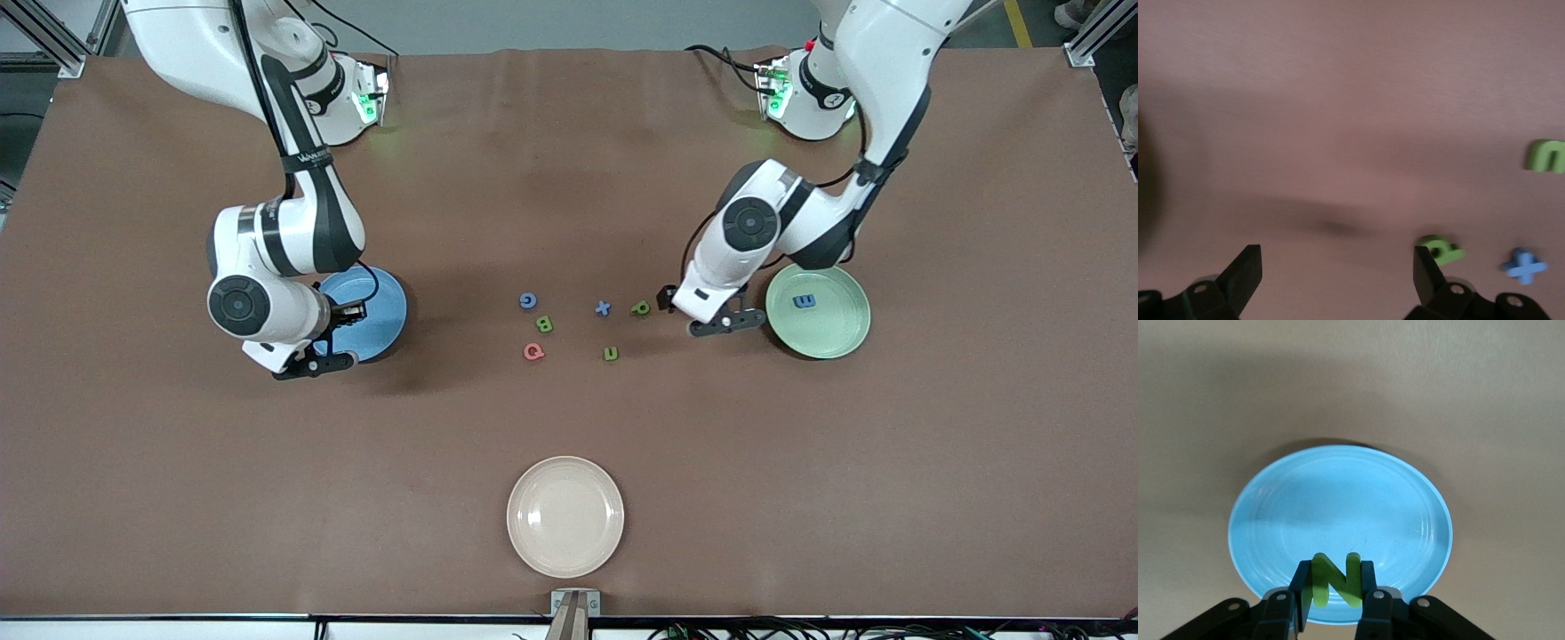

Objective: Sort uppercase to blue plate, lowercase to green plate
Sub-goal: 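Grasp the a with the left gripper while the right gripper approaches the Q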

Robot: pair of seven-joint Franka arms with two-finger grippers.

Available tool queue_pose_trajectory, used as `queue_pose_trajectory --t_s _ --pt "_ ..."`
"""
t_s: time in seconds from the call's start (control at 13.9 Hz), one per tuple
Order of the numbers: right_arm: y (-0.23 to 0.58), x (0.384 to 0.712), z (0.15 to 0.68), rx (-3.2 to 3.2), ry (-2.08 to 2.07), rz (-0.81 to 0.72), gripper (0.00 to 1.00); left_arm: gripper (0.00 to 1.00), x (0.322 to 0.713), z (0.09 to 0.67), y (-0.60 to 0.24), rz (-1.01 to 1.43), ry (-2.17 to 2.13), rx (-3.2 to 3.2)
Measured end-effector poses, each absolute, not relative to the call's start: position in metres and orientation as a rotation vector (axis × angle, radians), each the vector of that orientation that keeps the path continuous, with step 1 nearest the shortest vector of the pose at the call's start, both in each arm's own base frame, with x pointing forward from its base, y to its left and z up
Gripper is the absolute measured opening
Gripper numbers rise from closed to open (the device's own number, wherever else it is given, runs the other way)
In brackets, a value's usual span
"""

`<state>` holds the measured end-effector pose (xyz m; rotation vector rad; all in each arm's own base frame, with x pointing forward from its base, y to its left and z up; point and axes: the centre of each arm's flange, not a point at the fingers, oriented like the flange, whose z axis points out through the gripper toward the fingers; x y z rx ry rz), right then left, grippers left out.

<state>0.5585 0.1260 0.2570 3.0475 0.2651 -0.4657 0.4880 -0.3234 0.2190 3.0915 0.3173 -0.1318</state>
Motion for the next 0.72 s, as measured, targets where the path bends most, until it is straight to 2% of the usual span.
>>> queue_pose_trajectory --t_s 0.22,0.5,0.72 --pt "0.124 0.553 0.254 3.049 0.262 -0.471 0.58 1.00 0.493 0.210 -0.357 -0.141 0.375 3.059" --pt "0.131 0.553 0.262 3.060 0.184 -0.441 0.98 1.00 0.494 0.197 -0.385 -0.164 0.414 3.039" --pt "0.154 0.550 0.268 3.063 0.102 -0.406 1.00 0.98 0.487 0.181 -0.391 -0.200 0.401 3.048"
